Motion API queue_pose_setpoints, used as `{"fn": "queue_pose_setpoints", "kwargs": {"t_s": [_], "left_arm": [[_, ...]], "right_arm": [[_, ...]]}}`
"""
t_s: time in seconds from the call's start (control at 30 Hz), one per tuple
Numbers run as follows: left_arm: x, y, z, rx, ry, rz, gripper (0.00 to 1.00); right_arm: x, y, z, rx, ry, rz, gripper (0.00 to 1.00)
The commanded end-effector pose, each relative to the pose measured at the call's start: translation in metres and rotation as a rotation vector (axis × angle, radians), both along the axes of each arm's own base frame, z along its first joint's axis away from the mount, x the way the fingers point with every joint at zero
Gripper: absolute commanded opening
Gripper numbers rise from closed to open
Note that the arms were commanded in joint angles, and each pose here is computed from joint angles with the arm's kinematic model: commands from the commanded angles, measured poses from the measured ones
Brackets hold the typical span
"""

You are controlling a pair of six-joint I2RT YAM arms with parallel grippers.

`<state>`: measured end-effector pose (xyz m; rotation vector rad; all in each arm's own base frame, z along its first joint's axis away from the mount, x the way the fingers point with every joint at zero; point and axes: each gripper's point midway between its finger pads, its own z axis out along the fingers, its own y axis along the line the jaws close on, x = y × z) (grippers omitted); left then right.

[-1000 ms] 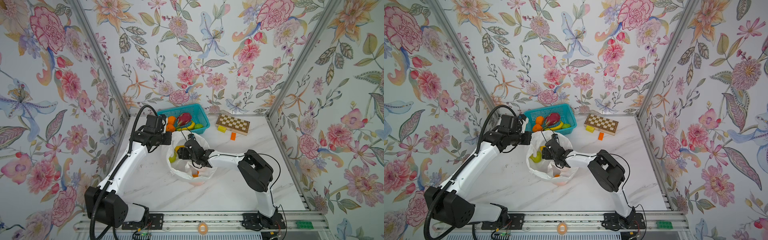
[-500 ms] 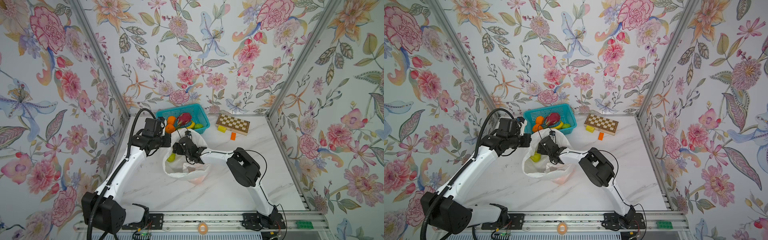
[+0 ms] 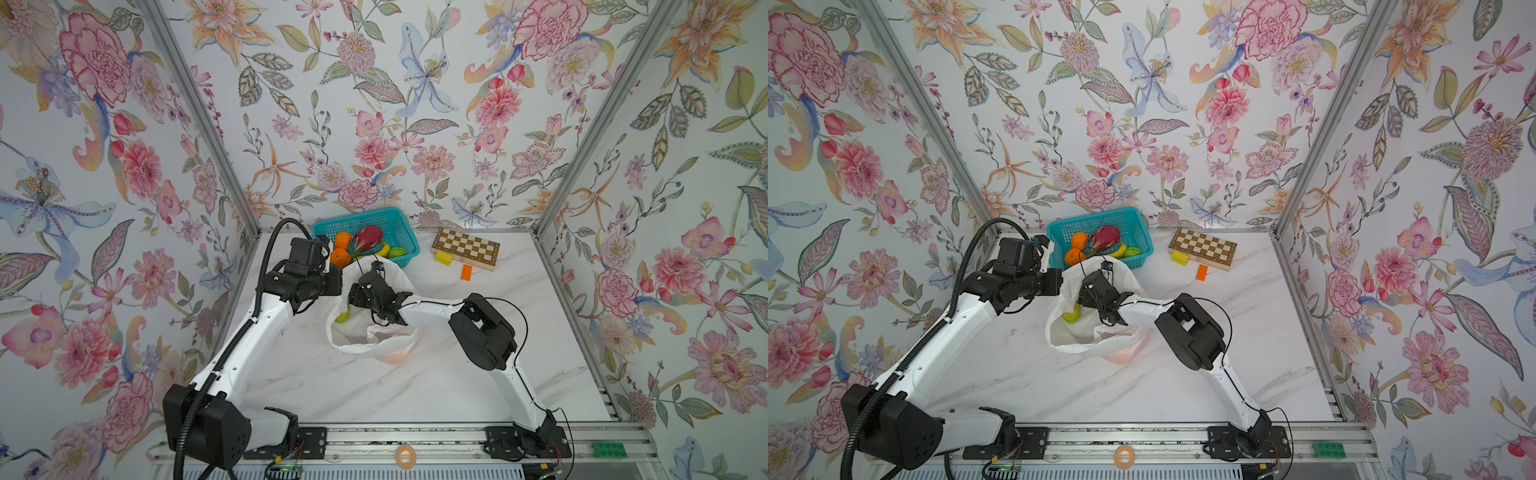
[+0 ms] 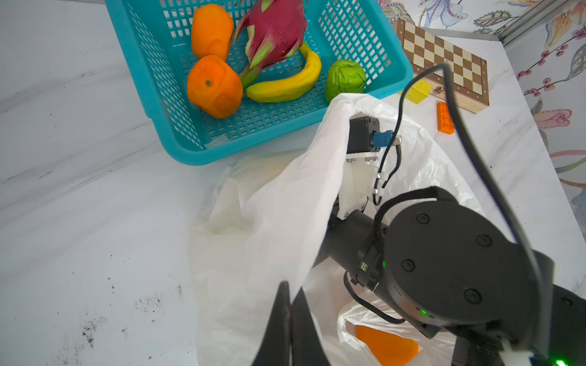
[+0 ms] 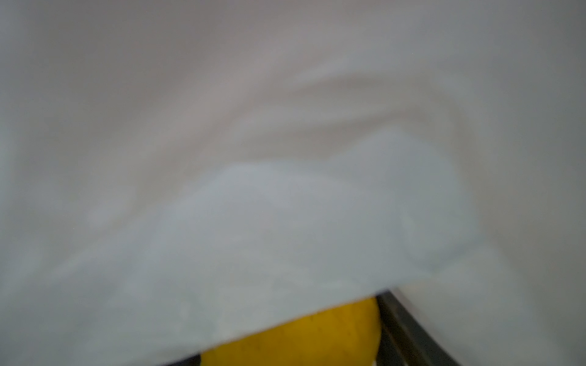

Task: Untie the knot of the plastic bag and take out the fruit
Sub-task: 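Lower the right gripper onto the yellow pear and close on it, then lift the yellow pear out of the bag with the right gripper toward the left gripper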

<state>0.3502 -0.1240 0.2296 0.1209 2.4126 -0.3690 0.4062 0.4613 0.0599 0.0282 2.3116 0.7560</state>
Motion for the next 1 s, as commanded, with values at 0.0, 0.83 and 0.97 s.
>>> {"fn": "queue_pose_setpoints", "kwargs": {"t_s": [0.0,0.83,0.97], "left_arm": [[0.003,0.002,-0.001,-0.006,-0.007,0.012,0.05],[0.000,-0.044,0.057,0.006,-0.363,-0.435,0.59],[-0.005,-0.059,0.060,0.016,-0.393,-0.592,0.63]], "right_arm": [[-0.010,-0.007,0.022,0.029,0.000,0.021,0.47],[-0.069,-0.033,0.108,0.098,-0.070,0.238,0.47],[-0.071,-0.040,0.125,0.147,-0.068,0.231,0.47]]}}
